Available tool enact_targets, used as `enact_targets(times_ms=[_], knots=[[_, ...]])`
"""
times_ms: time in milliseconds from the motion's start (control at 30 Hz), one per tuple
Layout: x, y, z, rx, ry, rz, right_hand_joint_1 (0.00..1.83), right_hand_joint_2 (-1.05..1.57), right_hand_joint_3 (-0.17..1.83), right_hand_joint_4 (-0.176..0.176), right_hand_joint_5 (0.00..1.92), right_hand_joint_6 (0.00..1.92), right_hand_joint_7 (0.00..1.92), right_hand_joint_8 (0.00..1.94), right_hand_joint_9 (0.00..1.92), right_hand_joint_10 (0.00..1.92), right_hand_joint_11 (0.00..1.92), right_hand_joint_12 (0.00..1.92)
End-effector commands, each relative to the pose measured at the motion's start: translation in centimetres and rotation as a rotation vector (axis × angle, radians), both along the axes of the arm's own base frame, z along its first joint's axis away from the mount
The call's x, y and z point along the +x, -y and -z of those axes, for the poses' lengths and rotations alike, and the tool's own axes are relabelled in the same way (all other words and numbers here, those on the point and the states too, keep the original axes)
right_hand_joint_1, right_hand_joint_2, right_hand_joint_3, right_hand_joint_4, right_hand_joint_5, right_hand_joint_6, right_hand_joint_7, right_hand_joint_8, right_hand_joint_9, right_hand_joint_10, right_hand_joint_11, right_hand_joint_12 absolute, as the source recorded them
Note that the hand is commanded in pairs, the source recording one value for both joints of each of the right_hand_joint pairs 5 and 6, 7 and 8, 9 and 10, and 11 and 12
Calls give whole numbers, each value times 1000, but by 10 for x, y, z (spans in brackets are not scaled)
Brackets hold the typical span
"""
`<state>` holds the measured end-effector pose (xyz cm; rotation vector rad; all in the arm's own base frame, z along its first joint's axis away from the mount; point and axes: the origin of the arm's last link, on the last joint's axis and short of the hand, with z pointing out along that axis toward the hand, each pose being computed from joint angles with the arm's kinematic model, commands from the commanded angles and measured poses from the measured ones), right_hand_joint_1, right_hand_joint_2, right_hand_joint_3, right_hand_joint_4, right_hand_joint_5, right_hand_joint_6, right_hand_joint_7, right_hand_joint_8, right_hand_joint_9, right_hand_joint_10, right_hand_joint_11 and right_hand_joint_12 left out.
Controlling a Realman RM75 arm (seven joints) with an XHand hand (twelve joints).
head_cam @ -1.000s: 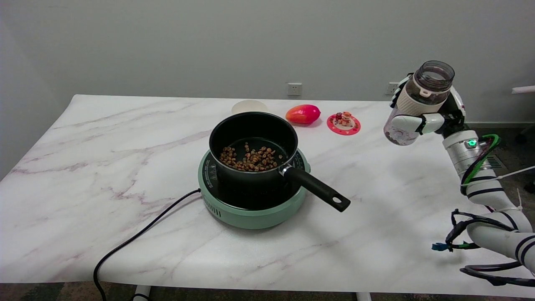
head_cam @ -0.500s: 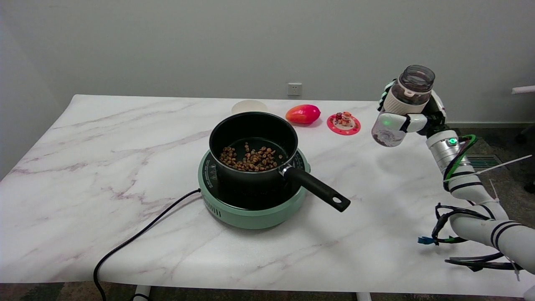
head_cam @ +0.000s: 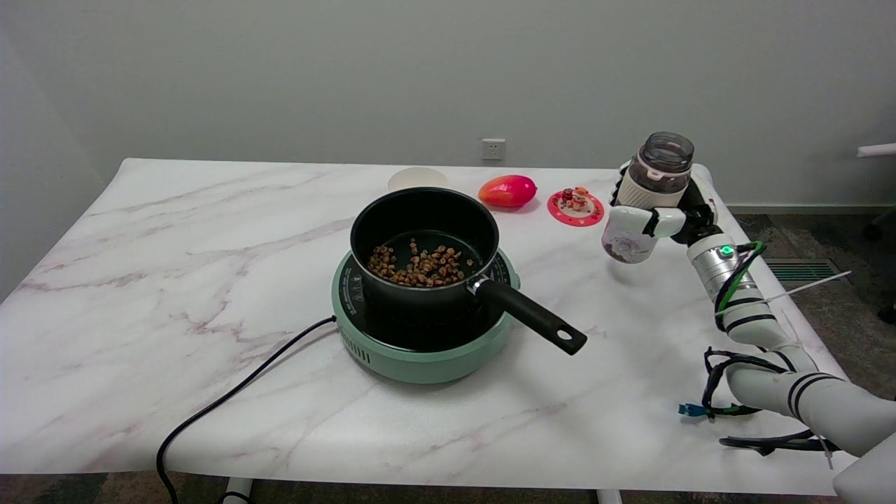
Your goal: Place the bottle onto the table.
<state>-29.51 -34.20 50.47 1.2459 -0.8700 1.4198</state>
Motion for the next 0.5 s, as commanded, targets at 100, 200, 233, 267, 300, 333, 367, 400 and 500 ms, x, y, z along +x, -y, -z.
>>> enact_targets(times_ms=[100, 200, 233, 267, 300, 333, 367, 400, 500], knots=[[-25, 13, 21, -78, -132, 84, 1469, 1138, 529, 0, 1920, 1920, 1920, 1920, 1348, 1348, 1257, 1257], [-28, 14, 24, -88, -129, 92, 1472, 1133, 529, 0, 1920, 1920, 1920, 1920, 1347, 1347, 1256, 1256], [-28, 15, 24, -89, -129, 90, 1472, 1132, 529, 0, 1920, 1920, 1920, 1920, 1347, 1347, 1257, 1257], [-28, 15, 24, -90, -127, 90, 1470, 1133, 527, 0, 1920, 1920, 1920, 1920, 1346, 1346, 1257, 1257], [-28, 15, 24, -93, -124, 87, 1470, 1133, 527, 0, 1920, 1920, 1920, 1920, 1346, 1346, 1257, 1257], [-27, 15, 24, -93, -123, 86, 1469, 1133, 525, 0, 1920, 1920, 1920, 1920, 1345, 1345, 1257, 1257], [-27, 15, 23, -95, -121, 85, 1468, 1133, 524, 0, 1920, 1920, 1920, 1920, 1345, 1345, 1256, 1256], [-28, 15, 24, -97, -118, 84, 1467, 1132, 525, 0, 1920, 1920, 1920, 1920, 1344, 1344, 1256, 1256], [-28, 14, 23, -100, -113, 79, 1467, 1130, 526, 0, 1920, 1920, 1920, 1920, 1344, 1344, 1256, 1256]])
